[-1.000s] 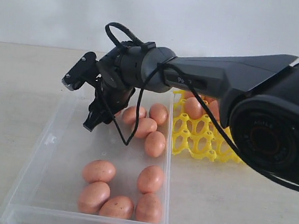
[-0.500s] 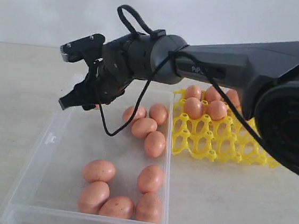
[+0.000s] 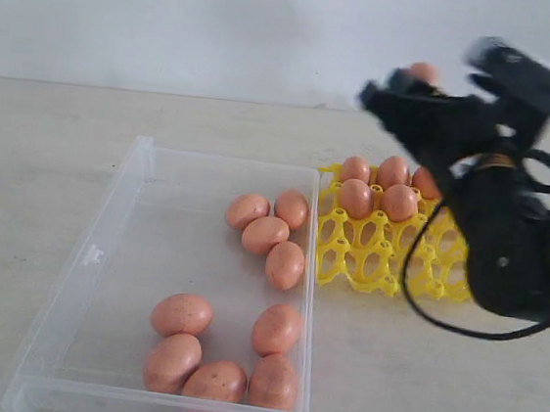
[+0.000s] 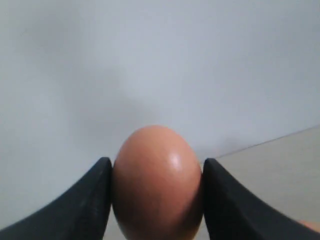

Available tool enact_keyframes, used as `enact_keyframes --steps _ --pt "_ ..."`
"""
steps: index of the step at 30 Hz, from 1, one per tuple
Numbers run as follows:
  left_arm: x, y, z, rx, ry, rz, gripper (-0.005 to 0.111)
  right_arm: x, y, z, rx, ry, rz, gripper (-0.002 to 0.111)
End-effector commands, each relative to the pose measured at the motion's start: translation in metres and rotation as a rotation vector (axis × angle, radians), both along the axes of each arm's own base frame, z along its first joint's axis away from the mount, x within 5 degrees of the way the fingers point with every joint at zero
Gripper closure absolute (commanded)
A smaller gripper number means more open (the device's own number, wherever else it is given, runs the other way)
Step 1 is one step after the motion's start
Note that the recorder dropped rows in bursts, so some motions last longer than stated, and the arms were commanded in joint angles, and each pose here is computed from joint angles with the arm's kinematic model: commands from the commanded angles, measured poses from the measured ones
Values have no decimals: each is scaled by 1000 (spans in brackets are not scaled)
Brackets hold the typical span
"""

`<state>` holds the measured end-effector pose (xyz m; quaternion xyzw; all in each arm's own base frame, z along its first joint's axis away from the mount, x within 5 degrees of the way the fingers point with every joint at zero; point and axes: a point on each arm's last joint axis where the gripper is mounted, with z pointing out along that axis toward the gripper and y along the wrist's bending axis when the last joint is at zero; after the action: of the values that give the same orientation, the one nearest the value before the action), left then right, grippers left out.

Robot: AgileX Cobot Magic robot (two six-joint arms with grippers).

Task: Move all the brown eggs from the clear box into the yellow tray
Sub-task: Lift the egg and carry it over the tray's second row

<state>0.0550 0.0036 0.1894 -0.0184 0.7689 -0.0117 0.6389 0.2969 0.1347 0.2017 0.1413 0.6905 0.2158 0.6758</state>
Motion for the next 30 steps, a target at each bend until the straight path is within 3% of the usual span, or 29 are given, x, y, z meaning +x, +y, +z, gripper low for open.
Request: enact_keyframes --steps 1,4,6,9,11,14,17,23,30 --pt "0 0 -1 -6 4 0 105 -2 -82 0 206 -6 -340 107" --pt "0 0 -1 -6 4 0 105 4 -138 1 237 -48 -449 109" --pt "0 0 -1 -6 4 0 105 15 -171 1 183 -58 -403 109" --pt "0 0 -1 -6 4 0 105 41 -210 3 131 -30 -157 109" --pt "0 0 -1 -6 4 0 105 58 -223 3 114 -15 147 109" --pt "0 0 -1 -6 4 0 105 71 -222 -9 22 90 562 109" --pt "0 0 -1 -6 4 0 105 75 -202 -27 -48 261 783 109" --pt "0 0 -1 -6 4 0 105 81 -147 -41 -148 226 955 109" --pt "0 0 -1 -6 4 0 105 88 -130 -57 -356 339 906 109"
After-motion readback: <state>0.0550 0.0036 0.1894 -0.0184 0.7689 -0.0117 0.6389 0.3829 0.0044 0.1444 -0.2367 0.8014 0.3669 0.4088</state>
